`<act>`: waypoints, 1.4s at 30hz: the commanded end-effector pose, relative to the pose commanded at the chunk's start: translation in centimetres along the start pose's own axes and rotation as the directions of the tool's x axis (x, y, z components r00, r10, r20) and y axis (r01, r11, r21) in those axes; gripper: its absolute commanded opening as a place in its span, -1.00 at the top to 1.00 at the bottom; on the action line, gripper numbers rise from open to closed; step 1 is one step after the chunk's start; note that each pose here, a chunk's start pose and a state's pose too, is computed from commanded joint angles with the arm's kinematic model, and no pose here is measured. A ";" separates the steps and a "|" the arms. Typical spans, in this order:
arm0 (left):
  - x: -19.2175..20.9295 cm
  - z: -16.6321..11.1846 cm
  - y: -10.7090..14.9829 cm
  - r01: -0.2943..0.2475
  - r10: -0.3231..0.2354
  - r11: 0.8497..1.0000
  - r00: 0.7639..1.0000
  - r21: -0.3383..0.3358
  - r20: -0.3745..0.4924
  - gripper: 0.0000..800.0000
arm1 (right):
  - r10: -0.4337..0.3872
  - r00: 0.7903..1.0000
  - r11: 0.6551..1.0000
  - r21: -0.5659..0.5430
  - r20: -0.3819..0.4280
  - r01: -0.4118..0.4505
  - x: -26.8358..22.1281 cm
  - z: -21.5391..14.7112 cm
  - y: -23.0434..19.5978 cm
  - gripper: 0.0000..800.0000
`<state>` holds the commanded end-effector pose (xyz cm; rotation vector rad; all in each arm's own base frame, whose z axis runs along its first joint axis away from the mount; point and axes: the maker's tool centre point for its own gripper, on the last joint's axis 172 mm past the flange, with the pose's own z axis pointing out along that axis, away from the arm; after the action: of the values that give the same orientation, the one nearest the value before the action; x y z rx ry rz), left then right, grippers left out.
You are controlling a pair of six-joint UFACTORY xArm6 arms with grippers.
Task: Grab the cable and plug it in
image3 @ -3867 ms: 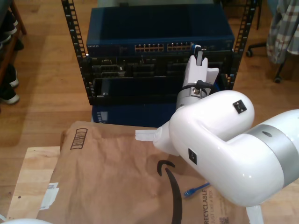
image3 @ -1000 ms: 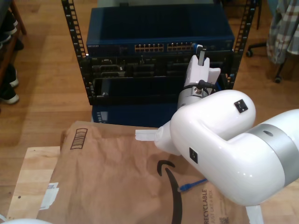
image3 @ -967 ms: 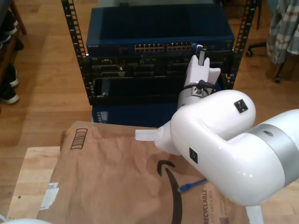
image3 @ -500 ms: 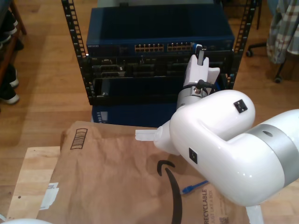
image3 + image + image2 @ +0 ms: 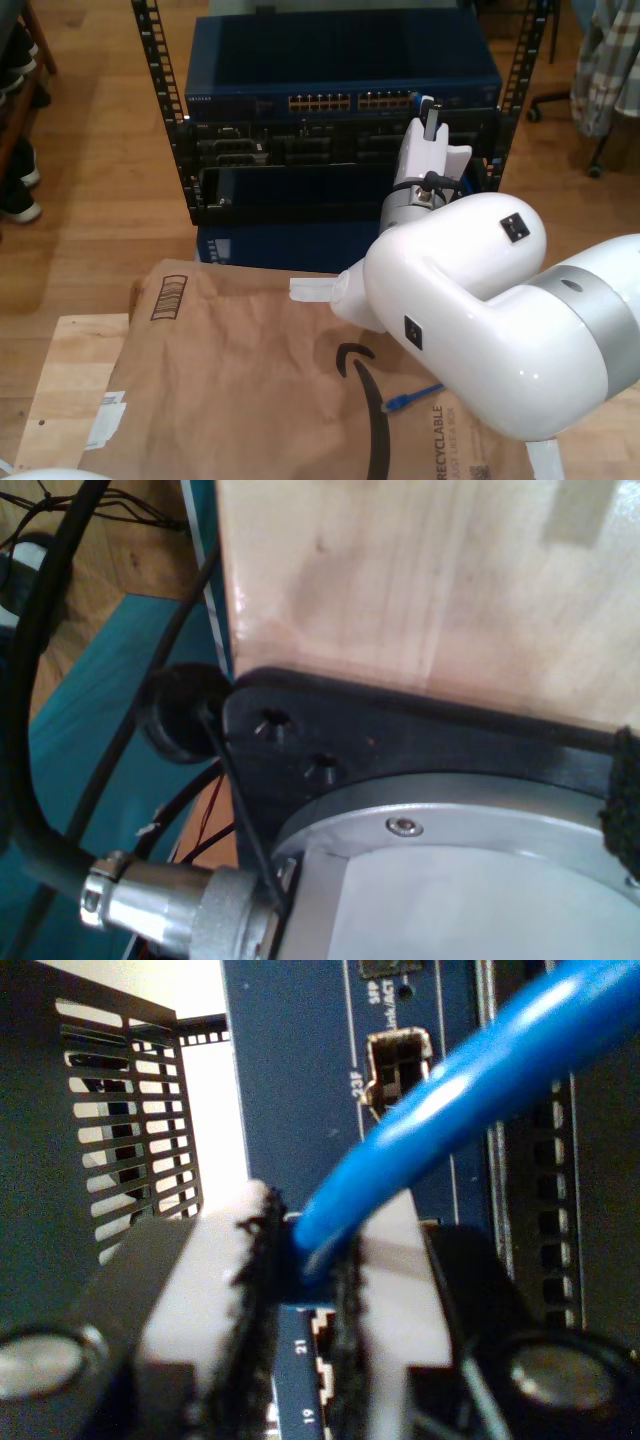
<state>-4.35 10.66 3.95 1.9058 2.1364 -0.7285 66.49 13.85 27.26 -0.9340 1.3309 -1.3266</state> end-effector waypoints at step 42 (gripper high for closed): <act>0.0 0.0 0.0 0.000 0.000 1.000 1.000 0.000 0.000 -1.00 | 0.006 1.000 1.000 0.005 0.000 -0.006 -0.2 0.1 -0.3 1.00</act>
<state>-4.35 10.66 3.95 1.9058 2.1364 -0.7285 66.55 13.96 27.60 -0.9263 1.3283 -1.3251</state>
